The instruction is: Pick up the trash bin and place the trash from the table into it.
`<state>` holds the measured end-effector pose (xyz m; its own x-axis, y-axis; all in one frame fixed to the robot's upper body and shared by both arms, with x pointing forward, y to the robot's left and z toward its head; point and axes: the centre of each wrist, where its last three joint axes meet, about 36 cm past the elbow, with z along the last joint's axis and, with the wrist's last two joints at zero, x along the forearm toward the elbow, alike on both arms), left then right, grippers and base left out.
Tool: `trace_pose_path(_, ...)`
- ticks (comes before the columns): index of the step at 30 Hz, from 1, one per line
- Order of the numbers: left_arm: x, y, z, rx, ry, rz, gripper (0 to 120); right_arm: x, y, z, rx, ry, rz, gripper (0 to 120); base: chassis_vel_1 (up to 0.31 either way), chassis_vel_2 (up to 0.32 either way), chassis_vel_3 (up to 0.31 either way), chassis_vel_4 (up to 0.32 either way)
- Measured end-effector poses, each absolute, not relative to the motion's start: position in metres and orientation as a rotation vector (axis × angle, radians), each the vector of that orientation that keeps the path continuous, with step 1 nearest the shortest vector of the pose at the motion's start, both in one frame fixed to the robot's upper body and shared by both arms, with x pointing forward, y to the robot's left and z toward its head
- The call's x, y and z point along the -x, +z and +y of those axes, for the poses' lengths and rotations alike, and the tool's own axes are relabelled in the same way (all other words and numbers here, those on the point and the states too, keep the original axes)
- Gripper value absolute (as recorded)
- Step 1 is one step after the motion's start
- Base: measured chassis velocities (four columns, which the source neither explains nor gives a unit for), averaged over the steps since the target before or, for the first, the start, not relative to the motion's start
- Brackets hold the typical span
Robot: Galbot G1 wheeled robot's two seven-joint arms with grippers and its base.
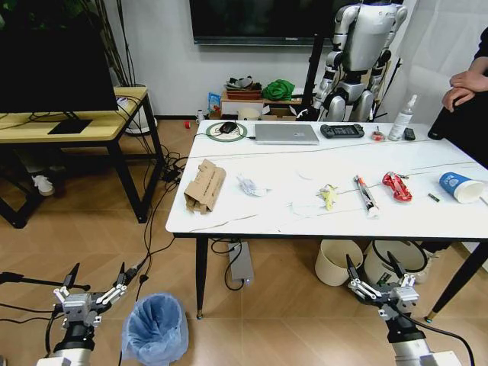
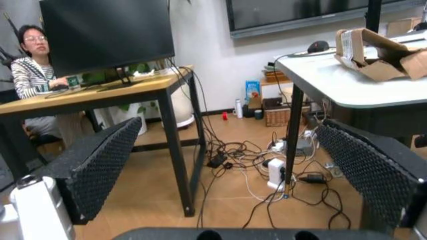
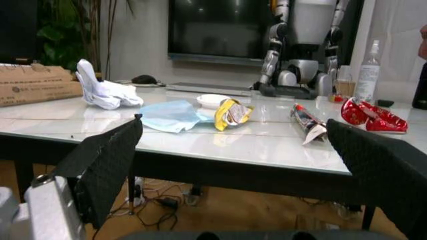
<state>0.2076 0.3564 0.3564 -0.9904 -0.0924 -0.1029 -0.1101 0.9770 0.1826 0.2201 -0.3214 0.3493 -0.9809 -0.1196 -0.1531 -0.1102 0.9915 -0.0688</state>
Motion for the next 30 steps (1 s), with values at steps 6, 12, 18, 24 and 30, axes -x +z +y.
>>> trace_pose_path(6,-0.2066,0.3560,0.3574,0.155,0.289,3.035,100,-0.2225,0.3490,-0.3202,0.178,-0.088,2.976,100,0.000,0.000,0.000,0.000)
trace_pose_path(12,-0.2053,0.3552,0.3569,0.152,0.285,3.040,100,-0.2236,0.3481,-0.3193,0.182,-0.087,2.976,100,0.000,0.000,0.000,0.000)
trace_pose_path(18,-0.2046,0.3545,0.3558,0.138,0.279,3.052,100,-0.2247,0.3472,-0.3193,0.181,-0.086,2.976,100,0.000,0.000,0.000,0.000)
trace_pose_path(24,-0.2048,0.3539,0.3541,0.107,0.272,3.065,100,-0.2263,0.3471,-0.3195,0.180,-0.085,2.973,100,0.000,0.000,0.000,0.000)
trace_pose_path(30,-0.2049,0.3496,0.3538,0.082,0.251,3.080,100,-0.2278,0.3424,-0.3188,0.186,-0.091,2.982,100,0.000,0.000,0.000,0.000)
